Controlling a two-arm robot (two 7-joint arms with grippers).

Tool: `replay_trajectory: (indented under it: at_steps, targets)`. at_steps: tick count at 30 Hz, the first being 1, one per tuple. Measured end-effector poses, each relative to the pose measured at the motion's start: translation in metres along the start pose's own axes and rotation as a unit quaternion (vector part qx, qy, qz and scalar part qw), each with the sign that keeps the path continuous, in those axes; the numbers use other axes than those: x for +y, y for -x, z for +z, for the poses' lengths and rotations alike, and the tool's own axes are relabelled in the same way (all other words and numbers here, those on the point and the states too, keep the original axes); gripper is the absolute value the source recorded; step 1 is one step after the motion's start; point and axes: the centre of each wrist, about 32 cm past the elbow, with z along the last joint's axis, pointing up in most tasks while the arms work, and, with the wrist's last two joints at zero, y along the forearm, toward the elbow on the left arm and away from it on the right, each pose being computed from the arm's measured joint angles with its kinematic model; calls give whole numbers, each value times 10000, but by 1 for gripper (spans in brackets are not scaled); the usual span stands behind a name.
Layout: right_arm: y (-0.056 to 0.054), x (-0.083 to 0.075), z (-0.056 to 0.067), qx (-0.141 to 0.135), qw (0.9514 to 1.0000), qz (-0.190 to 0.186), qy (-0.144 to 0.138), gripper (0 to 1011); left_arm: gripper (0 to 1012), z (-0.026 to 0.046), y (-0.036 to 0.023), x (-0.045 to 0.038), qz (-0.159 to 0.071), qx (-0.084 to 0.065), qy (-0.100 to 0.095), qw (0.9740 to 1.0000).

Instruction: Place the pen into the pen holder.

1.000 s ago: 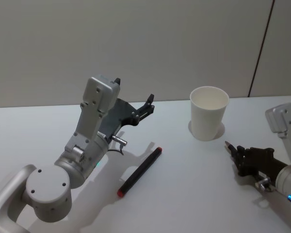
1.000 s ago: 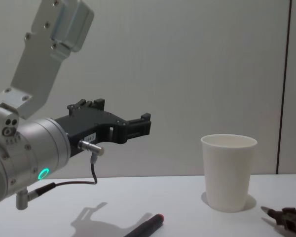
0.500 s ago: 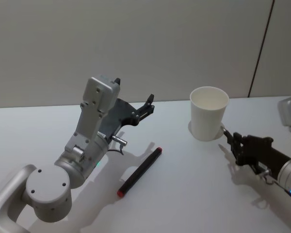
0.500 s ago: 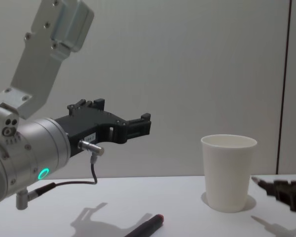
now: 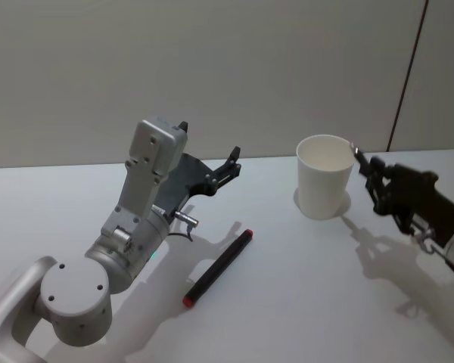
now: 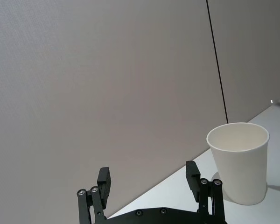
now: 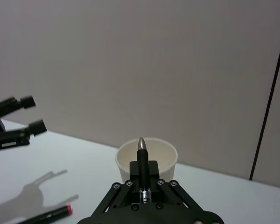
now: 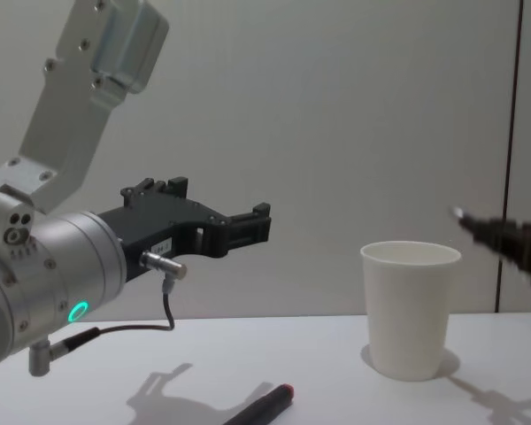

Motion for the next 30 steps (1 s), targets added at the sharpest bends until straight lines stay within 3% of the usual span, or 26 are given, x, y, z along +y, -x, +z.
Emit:
replay_trajectory:
  at_steps: [2,9,16,23,30]
  targets:
    - [-26,34,43,12,9996,2,-295,107,1001,0,0,0,0,0,0,10000]
    - [-88,143,115,8,9965,-15,-835,107,1001,0,0,0,0,0,0,10000]
    - [-203,414,174,-36,9899,-143,-1413,107,1001,0,0,0,0,0,0,10000]
    - [-255,668,183,-108,9860,-252,-1645,107,1001,0,0,0,-1,0,0,10000]
    - [-259,846,154,-140,9849,-234,-1707,107,1001,0,0,0,-1,0,0,10000]
